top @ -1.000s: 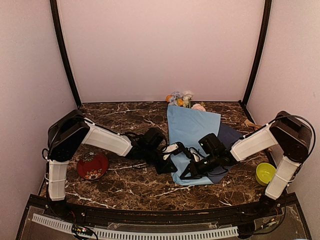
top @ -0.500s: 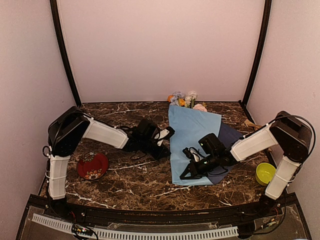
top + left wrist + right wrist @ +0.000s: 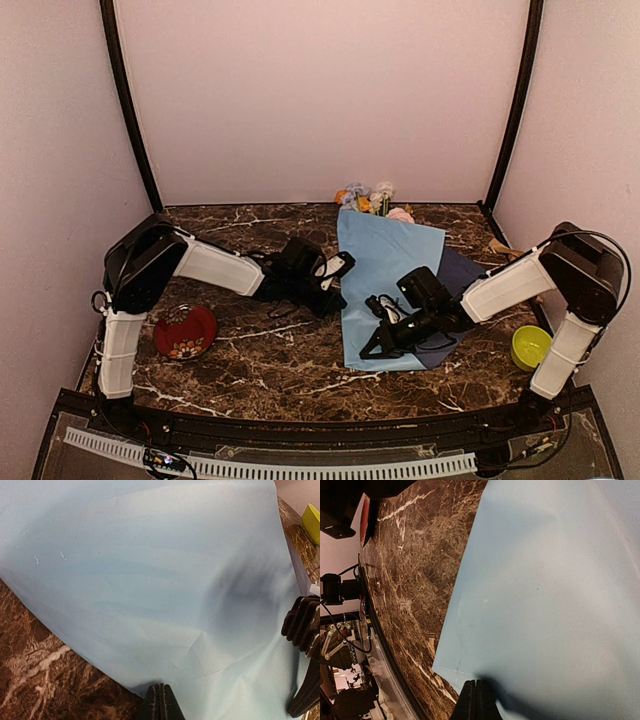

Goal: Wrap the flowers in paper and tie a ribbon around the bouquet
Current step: Press the fold line on the 2/3-folded wrapping paper, then pick up the two-thirds-folded wrapping paper from the center of the board.

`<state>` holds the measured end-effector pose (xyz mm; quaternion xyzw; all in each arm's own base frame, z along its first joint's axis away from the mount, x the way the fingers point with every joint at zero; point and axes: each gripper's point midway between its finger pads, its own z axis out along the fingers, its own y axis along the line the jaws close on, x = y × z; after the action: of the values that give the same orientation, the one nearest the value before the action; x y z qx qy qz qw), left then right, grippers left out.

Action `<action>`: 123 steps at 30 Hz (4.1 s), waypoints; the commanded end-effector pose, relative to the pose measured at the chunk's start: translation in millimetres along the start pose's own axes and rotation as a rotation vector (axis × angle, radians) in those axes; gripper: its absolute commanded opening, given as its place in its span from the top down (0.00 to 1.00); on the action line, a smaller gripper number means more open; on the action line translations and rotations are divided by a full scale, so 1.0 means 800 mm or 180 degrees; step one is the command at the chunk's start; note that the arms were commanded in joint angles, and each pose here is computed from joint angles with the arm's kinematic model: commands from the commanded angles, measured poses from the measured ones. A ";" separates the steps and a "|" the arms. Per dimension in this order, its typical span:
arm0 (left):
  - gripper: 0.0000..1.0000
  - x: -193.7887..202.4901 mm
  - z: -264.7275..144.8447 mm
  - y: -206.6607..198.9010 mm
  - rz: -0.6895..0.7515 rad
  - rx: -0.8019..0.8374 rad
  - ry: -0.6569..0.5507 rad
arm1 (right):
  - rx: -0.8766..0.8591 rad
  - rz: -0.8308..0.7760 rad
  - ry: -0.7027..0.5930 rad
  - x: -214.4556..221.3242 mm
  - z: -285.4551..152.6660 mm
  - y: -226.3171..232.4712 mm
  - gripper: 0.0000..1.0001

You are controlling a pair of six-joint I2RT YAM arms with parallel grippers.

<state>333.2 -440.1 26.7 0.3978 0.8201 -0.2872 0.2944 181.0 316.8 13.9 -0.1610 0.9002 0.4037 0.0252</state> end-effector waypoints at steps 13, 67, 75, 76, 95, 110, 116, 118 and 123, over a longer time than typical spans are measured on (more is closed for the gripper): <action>1.00 -0.018 -0.018 -0.070 0.0621 0.0104 -0.0072 | 0.0397 0.0310 0.0394 0.051 0.003 -0.032 1.00; 0.98 0.002 0.028 -0.148 0.1560 0.0235 0.0041 | 0.1044 0.3176 -0.1079 0.103 -0.120 -0.077 0.43; 0.98 -0.008 0.051 -0.150 0.1578 0.0248 0.0030 | 0.1181 0.3156 -0.1012 0.102 -0.117 -0.090 0.52; 0.98 -0.009 0.051 -0.150 0.1566 0.0255 0.0036 | 0.1198 0.3149 -0.1032 0.101 -0.119 -0.091 0.53; 0.96 0.028 0.026 -0.158 0.1596 0.0464 0.0169 | 0.1177 0.3225 -0.1368 0.093 -0.145 -0.104 0.49; 0.75 -0.051 0.017 -0.161 0.1713 0.0207 -0.0253 | 0.1228 0.2989 -0.1422 0.079 -0.153 -0.097 1.00; 0.70 -0.068 0.028 -0.168 0.1689 0.0277 -0.0326 | 0.1281 0.2726 -0.1412 0.062 -0.157 -0.085 1.00; 0.69 -0.065 0.038 -0.168 0.1679 0.0292 -0.0296 | 0.1331 0.2614 -0.1397 0.056 -0.157 -0.079 1.00; 0.68 -0.052 0.065 -0.160 0.1633 0.0255 -0.0149 | 0.1597 0.2147 -0.1313 0.042 -0.161 -0.062 1.00</action>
<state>265.6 -561.5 78.9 0.5912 0.6584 -0.2539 0.3905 164.7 176.7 43.1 0.2927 0.9311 0.2050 0.0729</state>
